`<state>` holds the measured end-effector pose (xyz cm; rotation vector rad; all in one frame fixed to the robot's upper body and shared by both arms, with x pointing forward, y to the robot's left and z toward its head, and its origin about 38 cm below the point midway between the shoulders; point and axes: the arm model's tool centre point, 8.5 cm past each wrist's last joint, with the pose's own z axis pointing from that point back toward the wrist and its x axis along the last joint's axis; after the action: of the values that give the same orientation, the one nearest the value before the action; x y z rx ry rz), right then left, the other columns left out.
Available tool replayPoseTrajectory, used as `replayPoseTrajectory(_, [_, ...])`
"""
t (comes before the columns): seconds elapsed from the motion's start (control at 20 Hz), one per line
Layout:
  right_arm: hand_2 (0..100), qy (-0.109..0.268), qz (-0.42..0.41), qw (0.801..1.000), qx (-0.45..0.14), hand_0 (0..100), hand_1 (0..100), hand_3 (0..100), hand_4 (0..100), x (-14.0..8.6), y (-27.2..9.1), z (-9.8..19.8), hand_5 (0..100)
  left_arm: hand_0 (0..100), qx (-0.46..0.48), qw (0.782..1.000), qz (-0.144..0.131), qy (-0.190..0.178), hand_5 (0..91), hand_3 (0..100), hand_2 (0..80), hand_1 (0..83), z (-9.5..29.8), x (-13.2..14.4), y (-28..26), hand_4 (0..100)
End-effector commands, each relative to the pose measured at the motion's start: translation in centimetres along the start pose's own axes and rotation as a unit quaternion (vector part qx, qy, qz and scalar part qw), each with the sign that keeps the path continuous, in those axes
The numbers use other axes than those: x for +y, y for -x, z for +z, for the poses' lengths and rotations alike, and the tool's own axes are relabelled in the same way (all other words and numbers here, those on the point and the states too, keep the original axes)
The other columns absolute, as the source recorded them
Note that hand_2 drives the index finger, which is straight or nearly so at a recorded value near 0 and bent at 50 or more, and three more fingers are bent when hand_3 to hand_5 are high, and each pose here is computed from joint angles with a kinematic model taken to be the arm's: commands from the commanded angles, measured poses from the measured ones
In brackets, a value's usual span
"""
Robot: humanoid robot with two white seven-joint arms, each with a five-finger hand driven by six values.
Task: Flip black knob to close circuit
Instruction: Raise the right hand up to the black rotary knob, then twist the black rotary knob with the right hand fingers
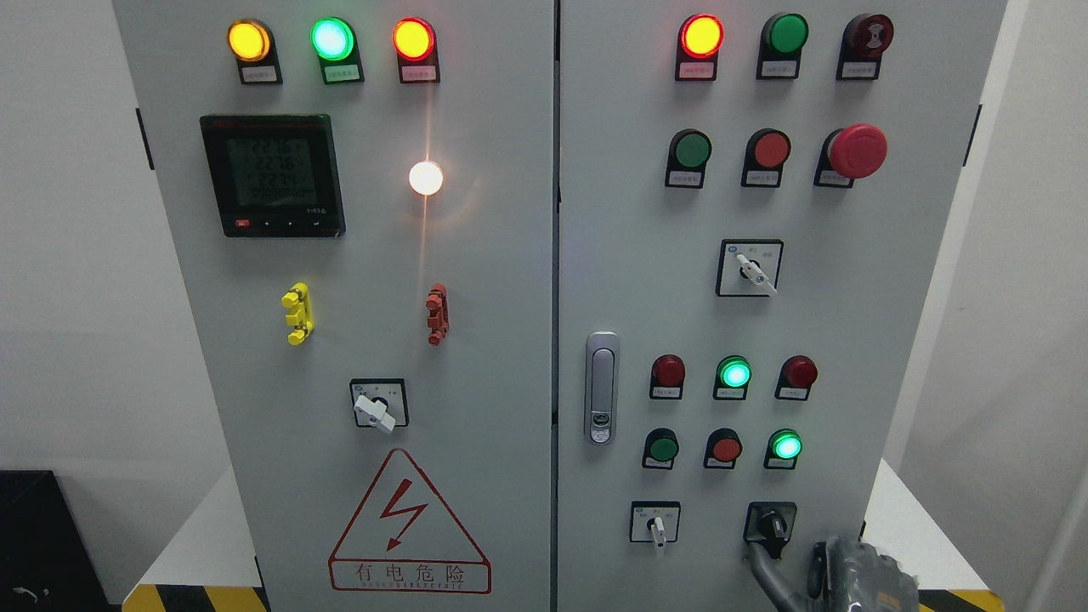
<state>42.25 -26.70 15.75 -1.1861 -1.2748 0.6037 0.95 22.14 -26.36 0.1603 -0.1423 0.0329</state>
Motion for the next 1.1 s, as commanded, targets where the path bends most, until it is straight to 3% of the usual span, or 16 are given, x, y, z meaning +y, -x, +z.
replayPoseTrajectory(0.0, [90,0.004,0.007,1.000,0.005,0,3,100,99,-0.2,0.6,-0.2,99,12,-0.001,1.000,0.000,0.000,0.0,0,0.0,55.6,0.0,0.0,0.0,0])
replayPoseTrajectory(1.05, [89,0.017,0.008,1.000,0.019,0,3,100,98,-1.3,2.0,-0.5,99,12,0.000,1.000,0.000,0.000,0.0,0,0.0,55.6,0.0,0.0,0.0,0])
